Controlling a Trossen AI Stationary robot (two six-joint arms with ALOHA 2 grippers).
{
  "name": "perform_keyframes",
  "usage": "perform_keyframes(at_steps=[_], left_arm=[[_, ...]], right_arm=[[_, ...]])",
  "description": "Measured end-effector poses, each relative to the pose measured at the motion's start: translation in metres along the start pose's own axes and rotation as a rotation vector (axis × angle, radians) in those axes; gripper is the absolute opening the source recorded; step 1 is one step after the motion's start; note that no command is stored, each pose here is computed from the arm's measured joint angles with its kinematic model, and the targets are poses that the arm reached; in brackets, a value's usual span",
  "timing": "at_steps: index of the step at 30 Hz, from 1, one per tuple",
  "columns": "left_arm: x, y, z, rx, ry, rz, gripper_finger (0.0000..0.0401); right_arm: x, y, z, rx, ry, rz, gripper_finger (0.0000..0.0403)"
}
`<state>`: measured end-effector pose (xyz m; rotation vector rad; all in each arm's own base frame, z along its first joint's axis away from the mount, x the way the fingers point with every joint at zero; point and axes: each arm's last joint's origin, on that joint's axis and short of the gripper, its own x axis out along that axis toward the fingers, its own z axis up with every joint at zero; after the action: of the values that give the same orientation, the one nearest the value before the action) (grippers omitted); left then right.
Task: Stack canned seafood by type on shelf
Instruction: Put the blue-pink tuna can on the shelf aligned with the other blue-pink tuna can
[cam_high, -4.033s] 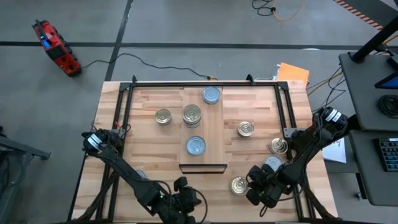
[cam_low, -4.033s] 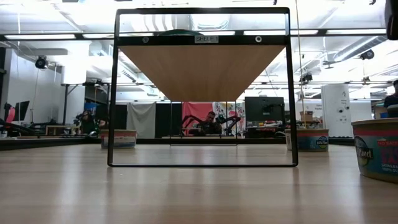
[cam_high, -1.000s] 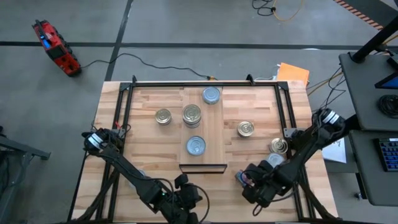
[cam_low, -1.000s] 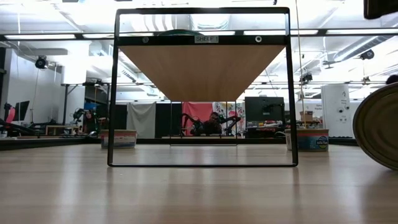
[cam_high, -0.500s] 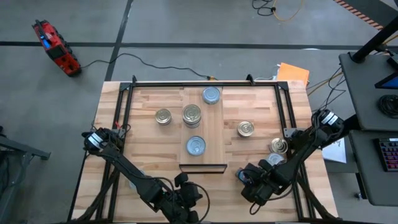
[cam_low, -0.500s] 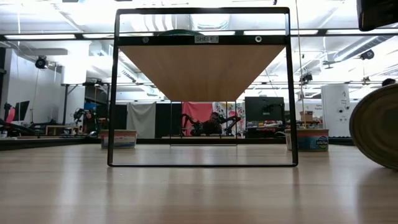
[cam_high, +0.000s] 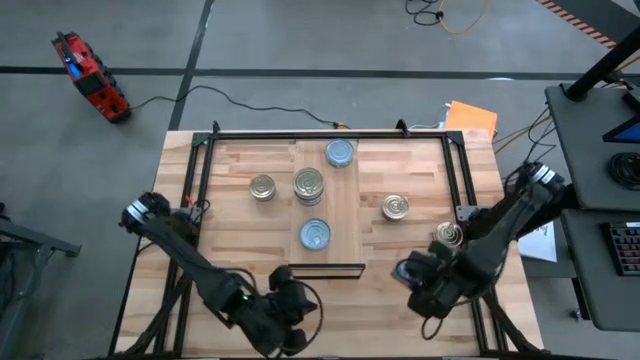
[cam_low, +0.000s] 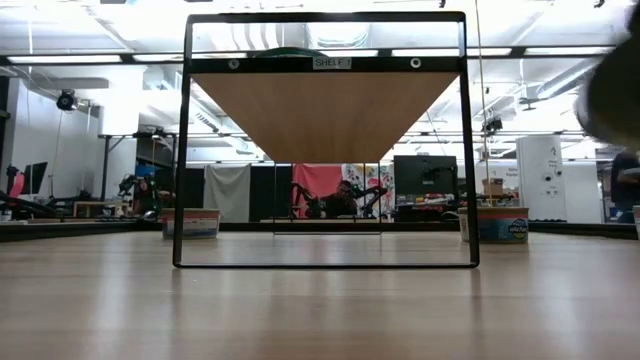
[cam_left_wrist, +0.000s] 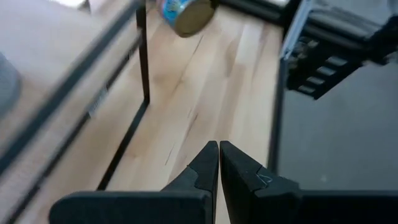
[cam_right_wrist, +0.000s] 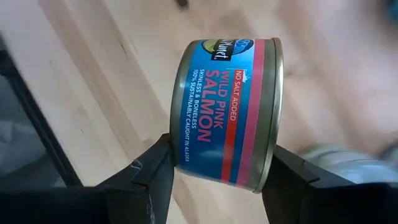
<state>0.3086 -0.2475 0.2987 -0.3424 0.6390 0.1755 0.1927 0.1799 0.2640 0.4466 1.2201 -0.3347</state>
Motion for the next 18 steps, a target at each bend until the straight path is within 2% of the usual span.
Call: perform_keyframes(at_steps=[5, 9, 13, 18], left_arm=[[-0.037, 0.010, 0.026, 0.019, -0.087, -0.039, 0.0000], [-0.067, 0.022, 0.045, 0.039, -0.178, -0.023, 0.0000], [-0.092, 0.037, 0.060, 0.080, -0.275, 0.040, 0.0000], [-0.116, 0.053, 0.073, 0.109, -0.405, 0.173, 0.0000]], right_arm=[[-0.053, -0.017, 0.026, -0.165, -0.201, -0.039, 0.0177], [-0.075, -0.029, 0.061, -0.297, -0.323, -0.108, 0.0177], [-0.078, -0.047, 0.101, -0.429, -0.351, -0.227, 0.0177], [-0.071, -0.073, 0.147, -0.571, -0.362, -0.334, 0.0177]])
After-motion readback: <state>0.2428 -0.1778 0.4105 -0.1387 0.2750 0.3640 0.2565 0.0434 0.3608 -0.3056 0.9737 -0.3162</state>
